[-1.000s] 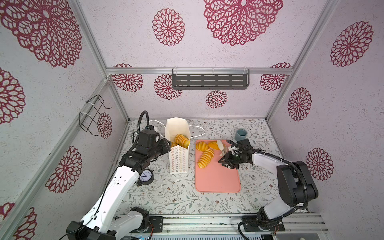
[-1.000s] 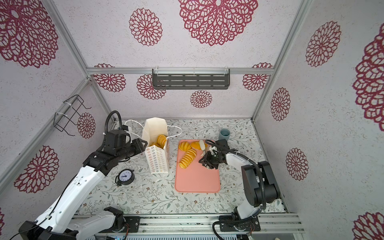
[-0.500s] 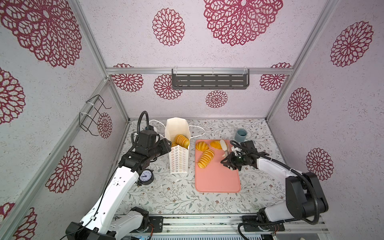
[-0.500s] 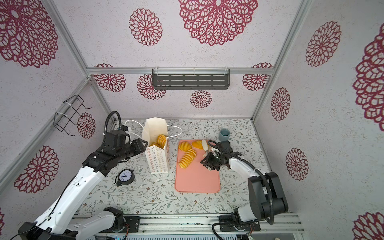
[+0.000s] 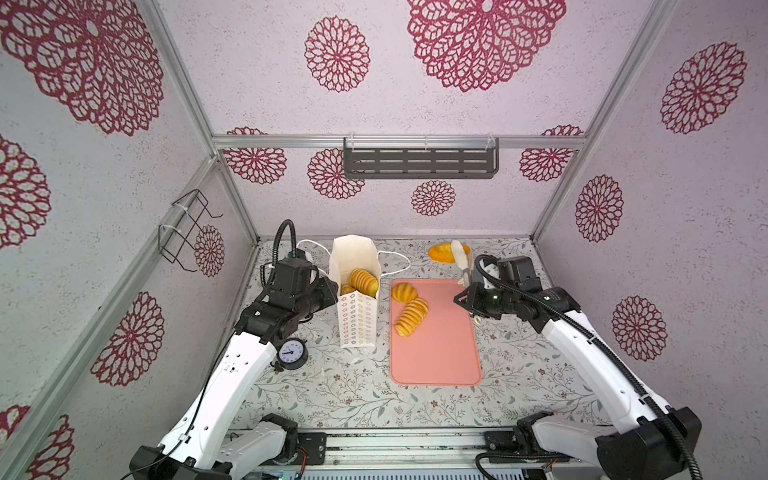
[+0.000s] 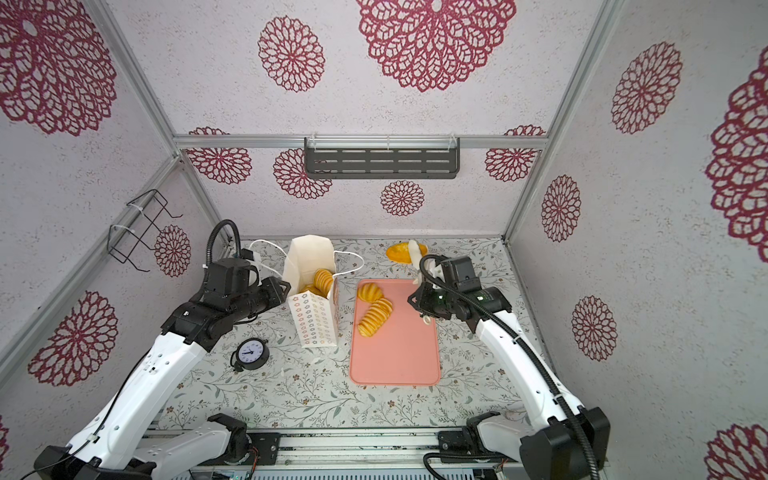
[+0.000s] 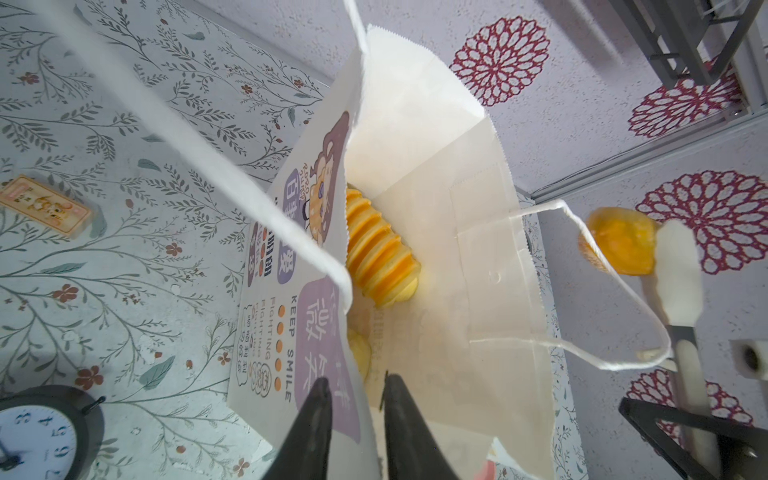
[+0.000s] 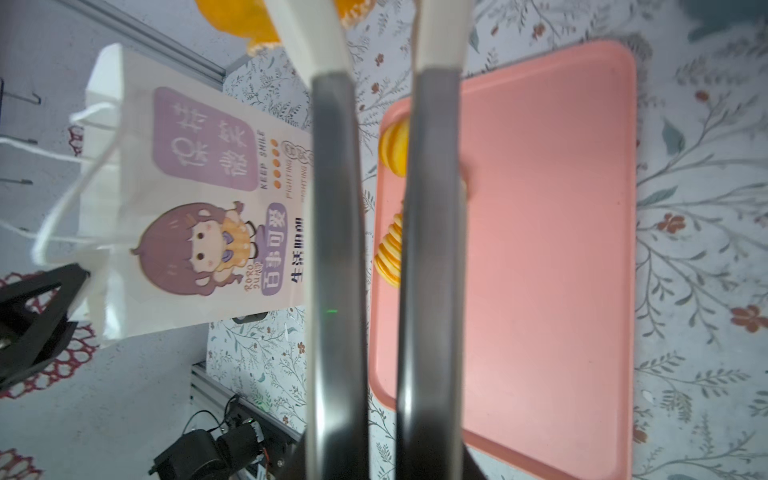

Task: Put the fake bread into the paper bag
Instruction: 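Close the tongs on the orange bun, lift and carry it over the bag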

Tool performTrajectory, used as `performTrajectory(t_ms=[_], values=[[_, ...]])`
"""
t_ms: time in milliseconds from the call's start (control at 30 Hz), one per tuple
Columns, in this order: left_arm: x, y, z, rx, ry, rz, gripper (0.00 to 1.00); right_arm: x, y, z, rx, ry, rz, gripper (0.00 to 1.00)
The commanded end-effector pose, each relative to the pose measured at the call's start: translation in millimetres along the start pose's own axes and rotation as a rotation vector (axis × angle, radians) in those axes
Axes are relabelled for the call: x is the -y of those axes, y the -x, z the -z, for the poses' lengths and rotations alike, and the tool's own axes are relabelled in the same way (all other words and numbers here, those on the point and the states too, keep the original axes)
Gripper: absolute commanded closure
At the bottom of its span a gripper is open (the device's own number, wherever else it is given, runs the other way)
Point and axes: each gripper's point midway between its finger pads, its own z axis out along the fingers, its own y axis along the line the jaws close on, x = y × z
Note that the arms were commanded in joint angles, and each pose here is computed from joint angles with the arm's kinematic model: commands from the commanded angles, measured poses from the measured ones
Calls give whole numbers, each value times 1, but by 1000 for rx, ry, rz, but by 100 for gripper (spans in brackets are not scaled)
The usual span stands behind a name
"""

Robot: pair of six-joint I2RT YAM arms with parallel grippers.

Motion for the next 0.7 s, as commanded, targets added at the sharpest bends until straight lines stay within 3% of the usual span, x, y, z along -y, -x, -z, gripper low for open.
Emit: performTrajectory(t_ms=[0, 267, 467, 667], values=[[1, 9, 5, 24, 5, 2, 78, -40, 16, 23, 77, -20, 178, 100], [-2, 4, -2, 7, 11, 10, 86, -128, 18, 11, 77, -61, 440, 100], [-3, 3, -4, 6, 12, 13, 92, -149, 12, -22, 39, -201, 577, 100], [-4, 2, -1, 11, 16, 16, 95, -155, 3, -41, 2, -225, 620, 100]])
